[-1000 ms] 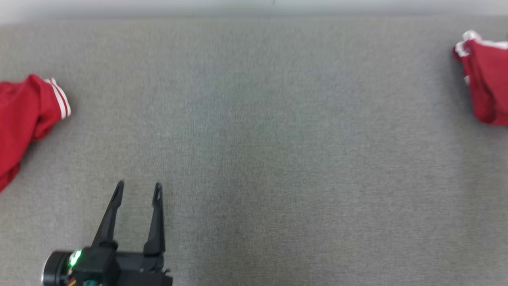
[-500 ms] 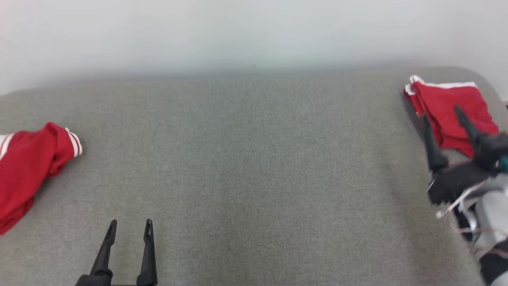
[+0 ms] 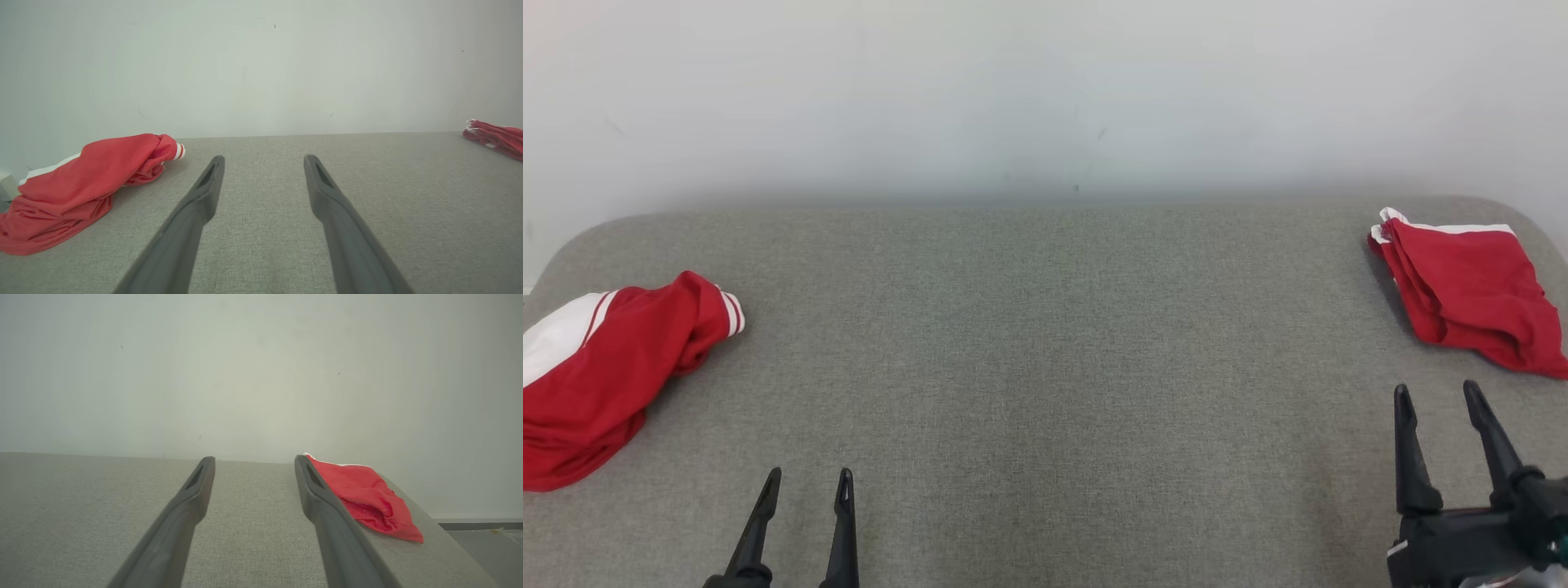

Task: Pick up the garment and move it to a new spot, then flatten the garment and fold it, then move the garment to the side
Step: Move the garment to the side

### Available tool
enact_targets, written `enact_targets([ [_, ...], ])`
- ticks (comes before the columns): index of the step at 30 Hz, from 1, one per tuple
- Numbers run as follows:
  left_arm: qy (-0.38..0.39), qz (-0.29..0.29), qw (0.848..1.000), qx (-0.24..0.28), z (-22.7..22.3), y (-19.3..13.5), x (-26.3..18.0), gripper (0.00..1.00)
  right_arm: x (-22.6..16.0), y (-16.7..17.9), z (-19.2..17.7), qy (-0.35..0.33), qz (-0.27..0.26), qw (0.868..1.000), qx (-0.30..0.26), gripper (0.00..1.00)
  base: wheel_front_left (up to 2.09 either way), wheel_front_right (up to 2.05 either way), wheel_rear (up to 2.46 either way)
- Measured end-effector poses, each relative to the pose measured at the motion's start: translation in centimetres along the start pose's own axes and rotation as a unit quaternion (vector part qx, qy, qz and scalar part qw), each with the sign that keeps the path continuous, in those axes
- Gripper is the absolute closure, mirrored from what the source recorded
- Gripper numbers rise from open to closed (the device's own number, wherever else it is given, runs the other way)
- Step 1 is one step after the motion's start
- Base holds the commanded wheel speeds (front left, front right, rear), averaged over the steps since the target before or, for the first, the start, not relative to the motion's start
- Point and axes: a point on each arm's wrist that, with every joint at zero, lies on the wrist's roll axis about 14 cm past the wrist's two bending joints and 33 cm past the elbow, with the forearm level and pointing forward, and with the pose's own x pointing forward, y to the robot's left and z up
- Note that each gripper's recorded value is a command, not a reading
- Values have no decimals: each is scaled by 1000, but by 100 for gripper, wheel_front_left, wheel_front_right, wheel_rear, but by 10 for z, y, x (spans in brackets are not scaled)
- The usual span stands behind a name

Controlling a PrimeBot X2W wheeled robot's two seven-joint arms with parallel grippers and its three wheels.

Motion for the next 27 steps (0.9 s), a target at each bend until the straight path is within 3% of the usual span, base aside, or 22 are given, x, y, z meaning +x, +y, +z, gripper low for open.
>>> enact_targets([
  [8,3,2,1000,2,-2,1,-4,0,-25,26,-8,7,-4,999,43,0,0,0,0],
  [15,22,14,1000,3,-13,5,-9,0,-33,57,-20,28,22,997,73,0,0,0,0],
  [27,37,30,998,-31,-23,17,-18,0,-37,67,-28,42,31,995,86,0,0,0,0],
])
